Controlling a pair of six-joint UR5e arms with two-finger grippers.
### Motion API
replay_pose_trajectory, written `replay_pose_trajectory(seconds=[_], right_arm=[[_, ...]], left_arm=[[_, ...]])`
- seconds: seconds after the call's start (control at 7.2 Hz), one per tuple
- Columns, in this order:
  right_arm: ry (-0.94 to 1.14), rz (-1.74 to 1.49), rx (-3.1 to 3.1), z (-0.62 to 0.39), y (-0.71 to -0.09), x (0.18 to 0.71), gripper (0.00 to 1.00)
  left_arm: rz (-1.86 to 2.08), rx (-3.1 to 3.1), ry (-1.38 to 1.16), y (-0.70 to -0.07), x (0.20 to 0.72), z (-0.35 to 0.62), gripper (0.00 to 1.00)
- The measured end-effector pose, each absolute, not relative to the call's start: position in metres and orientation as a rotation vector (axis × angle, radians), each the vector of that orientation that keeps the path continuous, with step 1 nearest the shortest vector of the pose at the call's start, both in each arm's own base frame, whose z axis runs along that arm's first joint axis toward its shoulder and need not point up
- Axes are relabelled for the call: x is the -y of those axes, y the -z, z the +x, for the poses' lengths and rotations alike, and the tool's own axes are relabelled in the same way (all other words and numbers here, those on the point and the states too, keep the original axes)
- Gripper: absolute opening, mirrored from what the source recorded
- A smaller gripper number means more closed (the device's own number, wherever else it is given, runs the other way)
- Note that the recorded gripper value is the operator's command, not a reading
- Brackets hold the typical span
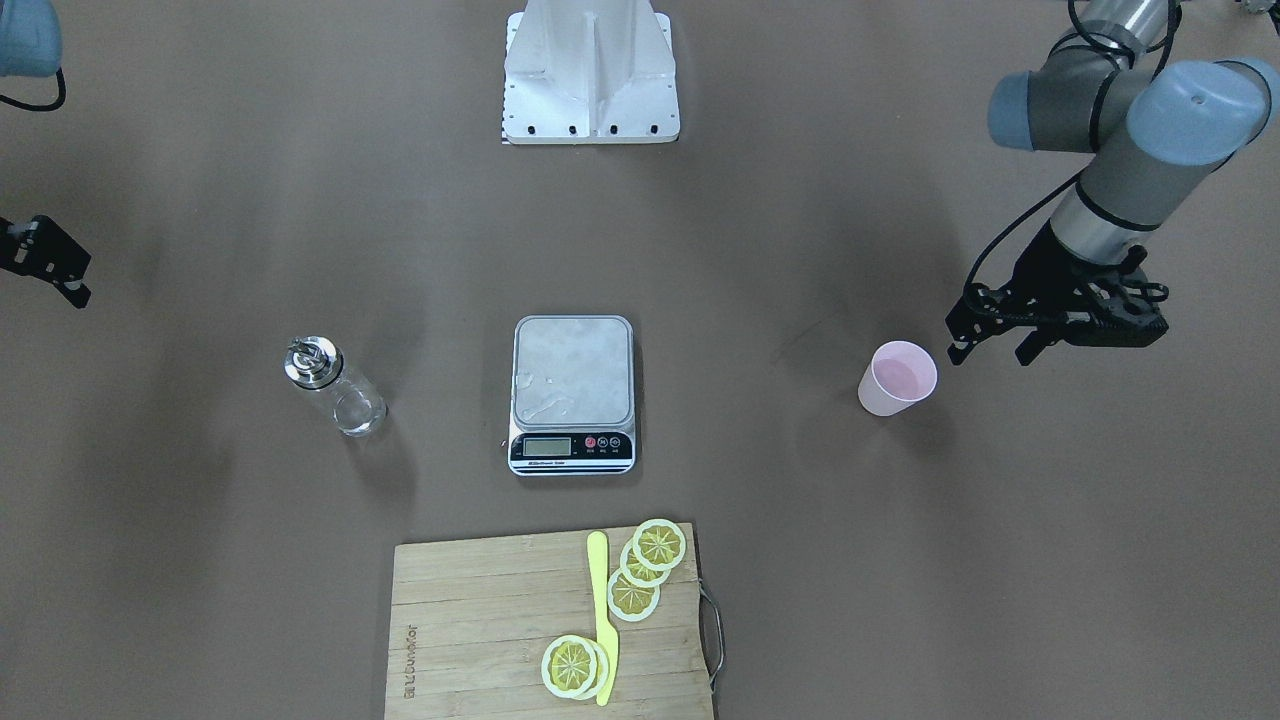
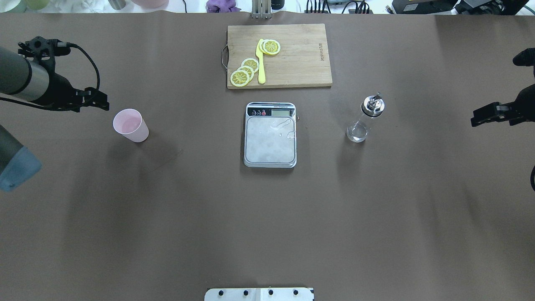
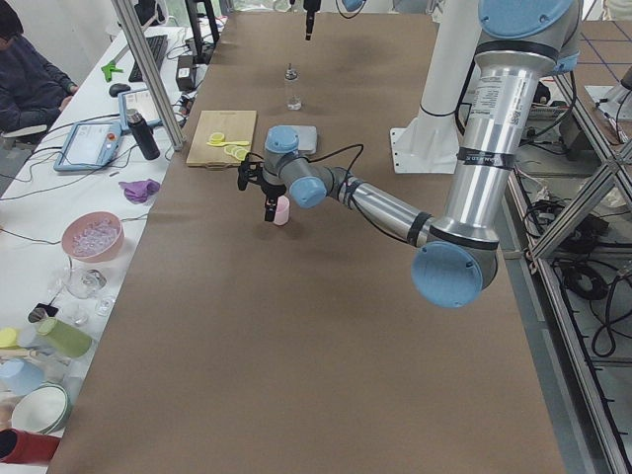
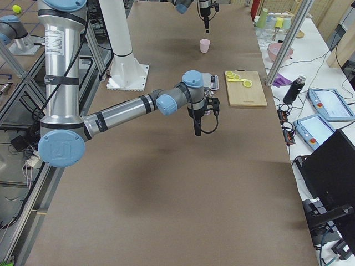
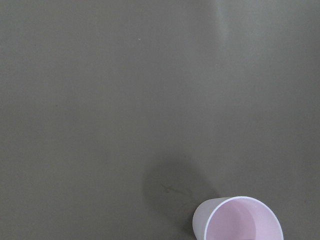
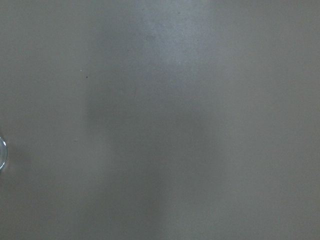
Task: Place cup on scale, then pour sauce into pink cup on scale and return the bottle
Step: 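Reach the left gripper to the pink cup and grasp it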
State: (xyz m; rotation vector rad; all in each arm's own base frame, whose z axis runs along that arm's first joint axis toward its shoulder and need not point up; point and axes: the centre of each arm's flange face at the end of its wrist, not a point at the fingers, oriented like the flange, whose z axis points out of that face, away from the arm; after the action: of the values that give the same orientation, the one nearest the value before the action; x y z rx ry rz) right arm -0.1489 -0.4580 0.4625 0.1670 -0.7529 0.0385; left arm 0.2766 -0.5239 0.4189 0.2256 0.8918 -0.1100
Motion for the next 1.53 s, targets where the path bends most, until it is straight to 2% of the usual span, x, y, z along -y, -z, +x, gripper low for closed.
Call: replay_pose_trajectory(seconds=[0.14, 0.28, 0.56, 0.83, 1.25, 1.53], right_arm=[[-0.023, 0.176, 0.763, -0.155, -0.460, 0.455, 1.00], [-0.010, 0.189, 0.774, -0.157, -0.458, 0.453, 1.00], [-0.002, 0.199, 0.784, -0.159, -0.457, 0.451, 1.00], [0.000, 0.201, 0.786, -0.159, -0.457, 0.451, 1.00], [-0.002, 0.202, 0.784, -0.159, -0.457, 0.451, 1.00], [-0.001, 0.204, 0.784, -0.159, -0.457, 0.452, 1.00]], left_arm=[[0.231, -0.876, 0.099, -0.419, 0.525, 0.295, 0.62], [0.235, -0.865, 0.088, -0.420, 0.524, 0.310, 0.57], [0.229, -0.857, 0.067, -0.423, 0.520, 0.327, 0.32], [0.226, -0.854, 0.054, -0.425, 0.517, 0.333, 0.00], [0.241, -0.869, 0.044, -0.413, 0.516, 0.333, 0.00], [0.260, -0.902, 0.042, -0.362, 0.525, 0.342, 0.00]])
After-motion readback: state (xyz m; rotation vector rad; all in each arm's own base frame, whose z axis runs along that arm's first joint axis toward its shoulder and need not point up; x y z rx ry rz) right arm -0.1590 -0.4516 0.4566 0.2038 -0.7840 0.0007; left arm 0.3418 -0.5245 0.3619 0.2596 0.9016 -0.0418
